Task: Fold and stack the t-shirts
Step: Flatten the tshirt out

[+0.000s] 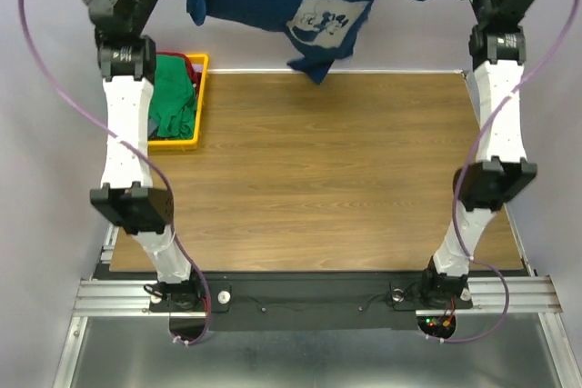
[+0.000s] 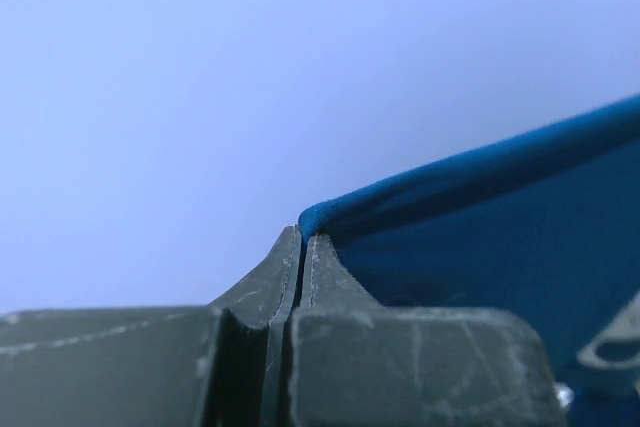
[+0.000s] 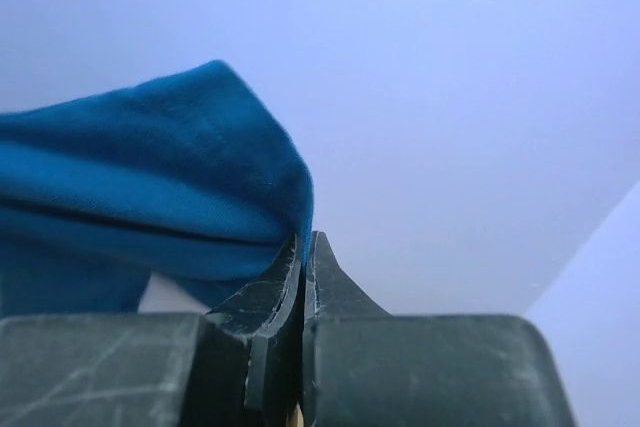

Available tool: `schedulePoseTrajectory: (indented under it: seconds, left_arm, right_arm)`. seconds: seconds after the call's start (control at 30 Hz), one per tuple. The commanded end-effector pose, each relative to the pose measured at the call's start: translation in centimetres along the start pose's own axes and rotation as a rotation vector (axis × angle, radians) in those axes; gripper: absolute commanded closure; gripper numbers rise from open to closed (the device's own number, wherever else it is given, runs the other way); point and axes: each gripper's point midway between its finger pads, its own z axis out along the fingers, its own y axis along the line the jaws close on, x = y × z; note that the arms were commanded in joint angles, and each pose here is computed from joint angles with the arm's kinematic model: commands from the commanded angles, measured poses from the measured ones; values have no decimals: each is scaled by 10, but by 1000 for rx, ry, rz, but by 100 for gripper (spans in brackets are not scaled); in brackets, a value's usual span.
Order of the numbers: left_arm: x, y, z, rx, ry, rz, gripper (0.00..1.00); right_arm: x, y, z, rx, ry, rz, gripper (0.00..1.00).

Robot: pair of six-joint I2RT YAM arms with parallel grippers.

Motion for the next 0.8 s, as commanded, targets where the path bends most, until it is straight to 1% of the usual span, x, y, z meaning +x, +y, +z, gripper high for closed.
schedulePoseTrajectory:
  seconds: [0.0, 0.03, 0.07, 0.1, 0.13, 0.17, 0.2, 0.23, 0.27, 0.3, 0.33, 0.4, 0.43, 0.47, 0.5, 0.53, 0.57, 0.6, 0.63, 0.67, 0.7, 0.73, 0.77]
  left_arm:
    - [29, -13, -32, 77, 62, 82, 100]
    - [24, -24, -47, 116, 68, 135, 100]
    - [46, -37, -60, 151, 120, 135, 100]
    - [86, -59, -87, 203, 212, 105, 100]
    - [108, -75, -101, 268, 252, 152, 100]
    - [135, -92, -121, 313, 336, 131, 100]
    - [179, -116, -152, 362, 433, 90, 100]
    - [185, -128, -168, 414, 446, 130, 100]
    - [221, -157, -206, 491, 550, 74, 100]
    - [232, -171, -223, 529, 583, 68, 100]
    - [234, -182, -239, 589, 584, 98, 100]
    - [257, -223, -293, 727, 695, 28, 100]
    - [257, -232, -305, 766, 698, 36, 100]
    - [260, -247, -329, 821, 745, -14, 100]
    - [262, -258, -351, 866, 770, -25, 100]
    - [262, -270, -361, 937, 763, 22, 100]
    - [261, -281, -382, 989, 802, -3, 100]
    - [261, -293, -400, 1046, 822, -8, 99]
    - [259, -294, -411, 1094, 821, 54, 81]
    - [257, -299, -423, 1141, 833, 62, 70]
    - [250, -306, -443, 1196, 873, 25, 65]
    - [245, -303, -449, 1211, 883, 52, 51]
    - [240, -304, -459, 1227, 915, 31, 45]
  right_arm:
    - [-40, -6, -38, -33, -90, -106, 99]
    - [-22, 5, -46, -86, -52, -146, 99]
    - [-41, 19, -70, -163, -86, -183, 99]
    - [20, 39, -81, -241, 34, -183, 99]
    - [36, 46, -93, -279, 56, -249, 99]
    - [24, 51, -117, -304, 35, -297, 99]
    - [87, 67, -138, -366, 165, -295, 99]
    - [100, 69, -152, -387, 187, -366, 99]
    - [104, 73, -174, -402, 206, -401, 99]
    - [119, 78, -191, -435, 244, -427, 99]
    - [166, 93, -223, -532, 357, -457, 99]
    - [181, 103, -256, -588, 398, -476, 99]
    - [197, 115, -289, -672, 443, -501, 99]
    - [201, 120, -305, -705, 462, -506, 99]
    - [210, 127, -331, -760, 515, -494, 99]
    - [217, 131, -347, -817, 533, -537, 99]
    - [232, 137, -368, -884, 585, -536, 99]
    - [238, 140, -385, -933, 622, -546, 76]
    - [244, 143, -411, -1003, 679, -548, 49]
    - [245, 145, -423, -1031, 705, -540, 23]
    - [239, 145, -430, -1049, 714, -540, 0]
    - [233, 148, -448, -1115, 739, -535, 0]
    - [226, 149, -452, -1133, 730, -529, 0]
